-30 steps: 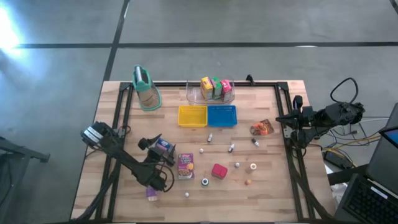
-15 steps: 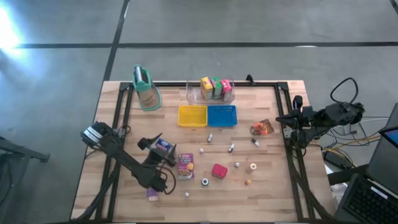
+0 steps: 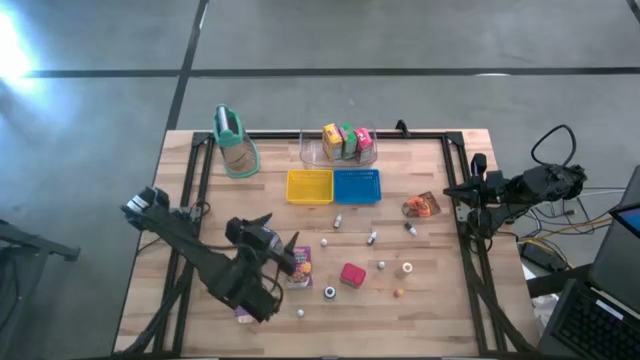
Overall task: Pick & Place Kitchen Items
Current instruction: Adjust the cereal boxes on the table
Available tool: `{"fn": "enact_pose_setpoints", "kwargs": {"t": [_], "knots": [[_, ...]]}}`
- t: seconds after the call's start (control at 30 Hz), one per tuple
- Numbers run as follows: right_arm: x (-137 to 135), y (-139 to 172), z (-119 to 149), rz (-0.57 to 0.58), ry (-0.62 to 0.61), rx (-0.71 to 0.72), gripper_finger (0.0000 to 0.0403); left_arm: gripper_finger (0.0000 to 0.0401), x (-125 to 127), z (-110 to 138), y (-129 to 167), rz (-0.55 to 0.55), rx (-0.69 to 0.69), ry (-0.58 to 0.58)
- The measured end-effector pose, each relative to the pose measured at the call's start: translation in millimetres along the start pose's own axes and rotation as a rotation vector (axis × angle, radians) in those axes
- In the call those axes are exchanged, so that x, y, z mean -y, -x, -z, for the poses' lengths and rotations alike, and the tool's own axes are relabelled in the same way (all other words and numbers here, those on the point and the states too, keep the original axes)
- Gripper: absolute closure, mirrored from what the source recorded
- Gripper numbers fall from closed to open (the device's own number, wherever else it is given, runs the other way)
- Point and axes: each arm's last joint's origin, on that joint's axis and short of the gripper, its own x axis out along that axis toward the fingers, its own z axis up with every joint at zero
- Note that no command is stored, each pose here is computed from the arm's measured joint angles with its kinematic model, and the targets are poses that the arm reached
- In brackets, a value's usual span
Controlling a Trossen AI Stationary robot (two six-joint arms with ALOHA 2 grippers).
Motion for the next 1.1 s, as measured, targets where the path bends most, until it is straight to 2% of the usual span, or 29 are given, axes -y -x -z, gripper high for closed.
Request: {"fn": "enact_pose_setpoints", "kwargs": {"t": [0.17,0.27,0.37,0.47,0.67,0.8,0.97,1.03,1.1], "knots": [[0.1,0.1,0.0,0.000,0.000,0.001,0.0394,0.0002,25.6,-22.4,-12.2,0.062,-0.204,0.096],[0.0,0.1,0.1,0.000,0.000,0.001,0.0394,0.0002,40.5,-24.9,-19.2,0.140,-0.252,0.167],[0.0,0.1,0.1,0.000,0.000,0.001,0.0394,0.0002,50.0,-27.9,-25.3,0.200,-0.227,0.196],[0.1,0.1,0.0,0.000,0.000,0.001,0.0394,0.0002,50.1,-24.6,-35.9,0.183,-0.221,0.165],[0.1,0.1,0.0,0.000,0.000,0.001,0.0394,0.0002,48.5,-19.8,-45.4,0.165,-0.259,0.189],[0.1,0.1,0.0,0.000,0.000,0.001,0.0394,0.0002,44.9,-9.3,-50.4,0.130,-0.306,0.251],[0.1,0.1,0.0,0.000,0.000,0.001,0.0394,0.0002,44.9,-6.5,-51.6,0.132,-0.314,0.247],[0.1,0.1,0.0,0.000,0.000,0.001,0.0394,0.0002,43.8,-7.8,-54.9,0.121,-0.339,0.259],[0.1,0.1,0.0,0.000,0.000,0.001,0.0394,0.0002,40.2,-12.4,-59.6,0.087,-0.429,0.321]]}}
